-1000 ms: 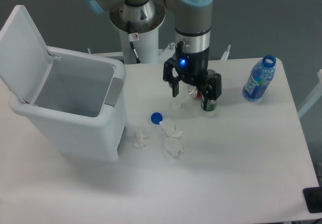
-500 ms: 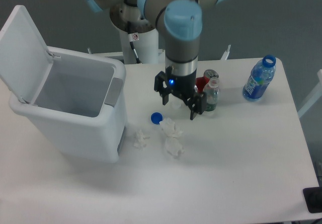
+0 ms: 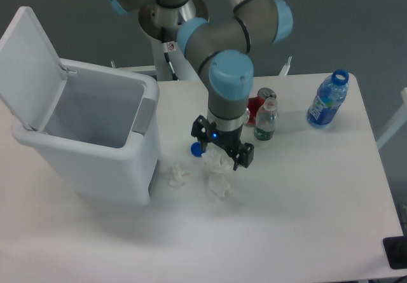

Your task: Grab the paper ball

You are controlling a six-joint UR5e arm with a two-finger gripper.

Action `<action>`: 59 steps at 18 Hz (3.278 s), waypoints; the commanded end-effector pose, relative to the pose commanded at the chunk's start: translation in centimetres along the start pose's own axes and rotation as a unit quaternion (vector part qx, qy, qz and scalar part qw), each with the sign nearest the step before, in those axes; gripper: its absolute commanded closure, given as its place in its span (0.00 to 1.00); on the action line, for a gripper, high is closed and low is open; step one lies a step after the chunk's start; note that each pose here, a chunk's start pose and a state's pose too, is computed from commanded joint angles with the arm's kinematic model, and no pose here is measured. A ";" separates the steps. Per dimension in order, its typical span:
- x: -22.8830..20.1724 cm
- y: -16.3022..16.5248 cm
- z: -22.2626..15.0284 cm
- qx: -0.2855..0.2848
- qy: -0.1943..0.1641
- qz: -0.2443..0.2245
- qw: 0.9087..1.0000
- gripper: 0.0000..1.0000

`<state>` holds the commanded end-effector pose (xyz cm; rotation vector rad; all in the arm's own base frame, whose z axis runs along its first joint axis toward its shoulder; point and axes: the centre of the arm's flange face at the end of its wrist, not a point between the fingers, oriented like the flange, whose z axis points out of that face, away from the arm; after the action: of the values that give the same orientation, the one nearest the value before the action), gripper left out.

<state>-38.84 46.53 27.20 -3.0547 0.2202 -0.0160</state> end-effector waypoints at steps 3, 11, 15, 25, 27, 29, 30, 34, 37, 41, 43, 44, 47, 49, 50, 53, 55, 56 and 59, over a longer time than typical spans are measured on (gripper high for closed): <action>-0.8 0.3 2.1 -0.009 0.014 -0.008 1.000 0.00; -3.3 -0.9 4.0 -0.011 0.013 -0.028 0.999 0.00; -4.1 -2.1 5.2 -0.011 0.011 -0.028 0.999 0.00; -3.4 -3.3 7.2 -0.032 -0.002 -0.009 0.999 0.00; -3.2 -3.3 7.3 -0.033 -0.001 -0.008 0.999 0.00; -3.0 -3.4 7.5 -0.033 0.000 -0.006 0.999 0.00; -2.7 -3.7 7.5 -0.034 0.001 -0.005 0.999 0.04; -2.6 -3.7 7.6 -0.034 0.002 -0.005 0.999 0.15; -2.6 -3.7 7.6 -0.034 0.002 -0.004 0.999 0.19; -2.6 -3.7 7.7 -0.035 0.002 -0.003 0.999 0.27; -2.6 -3.7 7.7 -0.035 0.002 -0.005 0.999 0.48; -2.6 -3.7 7.6 -0.034 0.002 -0.004 0.999 0.57; -2.7 -3.6 7.4 -0.033 0.000 -0.003 0.999 0.69; -2.7 -3.6 7.4 -0.034 0.001 -0.004 0.999 0.79; -2.7 -3.7 7.3 -0.034 0.000 -0.005 0.999 0.84; -2.8 -3.7 7.2 -0.033 -0.001 -0.004 0.999 0.96; -2.9 -3.8 6.9 -0.032 -0.003 -0.004 0.999 1.00; -3.0 -3.8 6.9 -0.032 -0.004 -0.005 0.999 1.00; -3.1 -3.7 6.3 -0.029 -0.007 -0.006 1.000 1.00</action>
<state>-41.33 51.09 21.17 -3.1129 0.2058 0.0109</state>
